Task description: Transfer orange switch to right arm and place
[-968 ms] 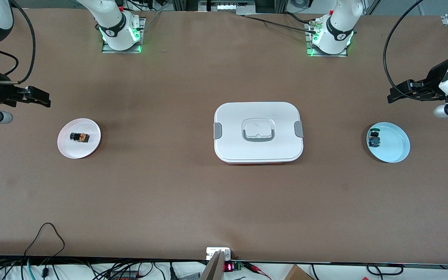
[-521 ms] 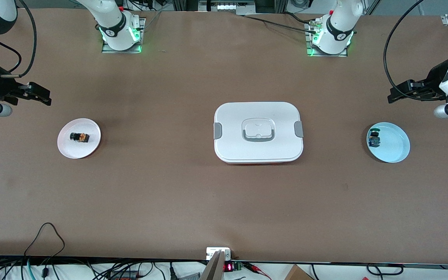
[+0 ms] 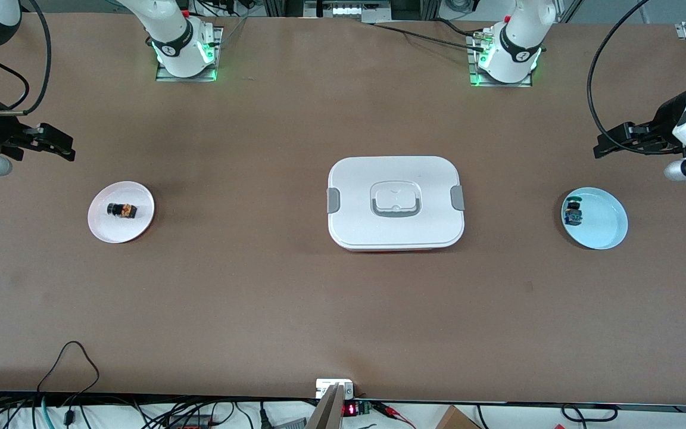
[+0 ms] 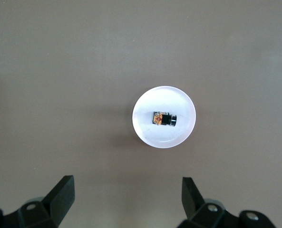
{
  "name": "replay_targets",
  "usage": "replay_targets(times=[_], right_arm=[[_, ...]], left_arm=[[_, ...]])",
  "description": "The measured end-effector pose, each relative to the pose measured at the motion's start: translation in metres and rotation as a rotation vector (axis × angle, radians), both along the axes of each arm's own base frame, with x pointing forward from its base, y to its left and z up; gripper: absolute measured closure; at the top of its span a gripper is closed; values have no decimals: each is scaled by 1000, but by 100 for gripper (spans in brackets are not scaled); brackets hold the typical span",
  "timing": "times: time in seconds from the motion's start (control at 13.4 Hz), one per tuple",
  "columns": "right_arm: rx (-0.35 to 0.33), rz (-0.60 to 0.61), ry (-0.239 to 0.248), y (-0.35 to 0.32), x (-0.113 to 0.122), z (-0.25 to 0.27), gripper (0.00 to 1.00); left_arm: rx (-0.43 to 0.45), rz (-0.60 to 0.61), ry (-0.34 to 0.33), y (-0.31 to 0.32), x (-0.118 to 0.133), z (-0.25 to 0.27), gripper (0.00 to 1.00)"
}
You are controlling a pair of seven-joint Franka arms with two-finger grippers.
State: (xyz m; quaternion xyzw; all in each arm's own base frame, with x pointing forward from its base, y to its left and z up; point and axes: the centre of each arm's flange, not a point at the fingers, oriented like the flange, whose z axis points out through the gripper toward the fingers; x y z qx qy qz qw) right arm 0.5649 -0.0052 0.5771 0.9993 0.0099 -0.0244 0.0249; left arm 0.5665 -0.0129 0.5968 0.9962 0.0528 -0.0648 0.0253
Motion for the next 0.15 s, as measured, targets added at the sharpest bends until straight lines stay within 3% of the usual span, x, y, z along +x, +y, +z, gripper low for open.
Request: replay_targets(times=[0.15], right_arm=[[0,0,5,0,-1,2,0]], left_arm=[[0,2,0,1,0,0,0]])
